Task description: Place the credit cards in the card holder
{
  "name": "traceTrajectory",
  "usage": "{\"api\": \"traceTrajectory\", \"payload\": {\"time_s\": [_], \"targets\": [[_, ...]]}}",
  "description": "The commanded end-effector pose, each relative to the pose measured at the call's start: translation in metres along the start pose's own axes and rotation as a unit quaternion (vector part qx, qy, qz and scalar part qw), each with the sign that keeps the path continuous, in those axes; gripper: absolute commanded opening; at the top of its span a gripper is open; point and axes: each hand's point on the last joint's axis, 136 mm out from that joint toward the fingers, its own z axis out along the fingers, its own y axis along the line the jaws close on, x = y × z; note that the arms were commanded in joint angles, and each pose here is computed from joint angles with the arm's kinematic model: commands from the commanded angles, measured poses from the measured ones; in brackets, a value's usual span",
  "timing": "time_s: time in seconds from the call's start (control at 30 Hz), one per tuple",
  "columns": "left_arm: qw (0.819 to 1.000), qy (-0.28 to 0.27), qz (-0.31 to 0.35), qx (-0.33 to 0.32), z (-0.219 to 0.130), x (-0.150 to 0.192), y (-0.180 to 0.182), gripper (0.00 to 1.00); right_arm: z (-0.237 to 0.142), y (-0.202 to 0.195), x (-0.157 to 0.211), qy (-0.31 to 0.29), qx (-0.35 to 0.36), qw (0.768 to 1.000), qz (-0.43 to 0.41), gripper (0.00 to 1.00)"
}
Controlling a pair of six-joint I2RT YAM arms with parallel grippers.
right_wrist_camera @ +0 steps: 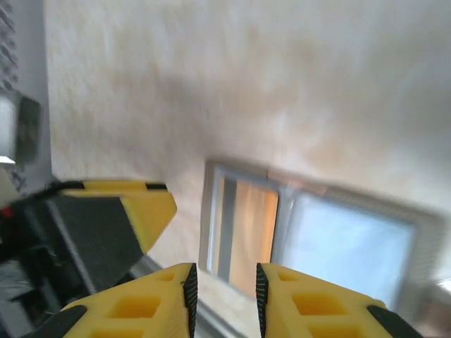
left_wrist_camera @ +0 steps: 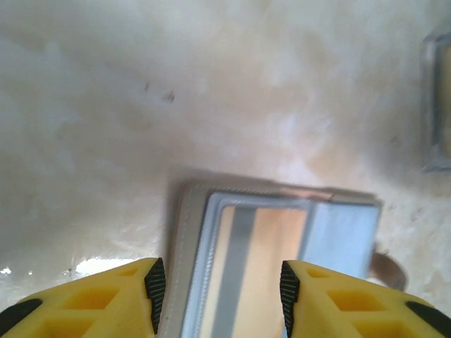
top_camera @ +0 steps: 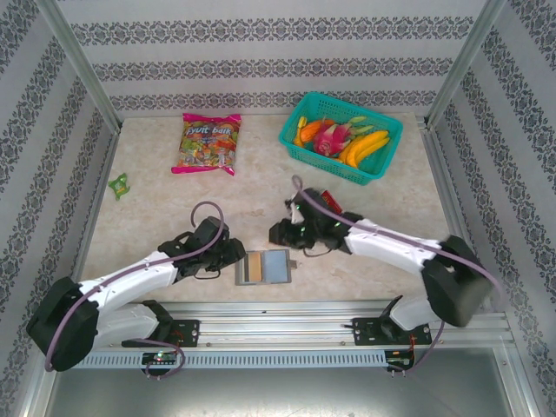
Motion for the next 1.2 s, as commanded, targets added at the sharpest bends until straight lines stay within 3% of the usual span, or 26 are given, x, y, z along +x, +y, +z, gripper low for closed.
{"api": "traceTrajectory", "payload": {"time_s": [0.0, 0.17, 0.27, 0.43, 0.67, 0.73, 1.17], "targets": [[0.998, -0.037, 0.031, -0.028, -0.017, -0.018, -0.003, 0.53, -0.051, -0.064, -0.015, -0.017, 0.172, 0.981, -0.083, 0.33], [0.998, -0.032, 0.050, 0.015, -0.013, -0.029, -0.041, 0.51, -0.073, -0.067, -0.034, -0.028, 0.187, 0.974, -0.126, 0.32], [0.997, -0.018, 0.054, 0.048, 0.000, -0.034, -0.069, 0.50, -0.078, -0.083, -0.044, -0.030, 0.231, 0.964, -0.126, 0.32], [0.993, 0.018, 0.050, 0.104, 0.031, -0.047, -0.130, 0.51, -0.070, -0.094, -0.055, -0.004, 0.267, 0.950, -0.162, 0.35], [0.990, 0.041, 0.012, 0.132, 0.081, -0.068, -0.170, 0.52, -0.067, -0.114, -0.081, -0.009, 0.333, 0.925, -0.184, 0.38], [0.988, 0.048, 0.007, 0.143, 0.091, -0.071, -0.181, 0.54, -0.064, -0.117, -0.085, -0.001, 0.327, 0.927, -0.182, 0.38], [0.986, 0.079, -0.024, 0.144, 0.134, -0.071, -0.189, 0.53, -0.042, -0.131, -0.095, 0.032, 0.332, 0.922, -0.194, 0.39]]}}
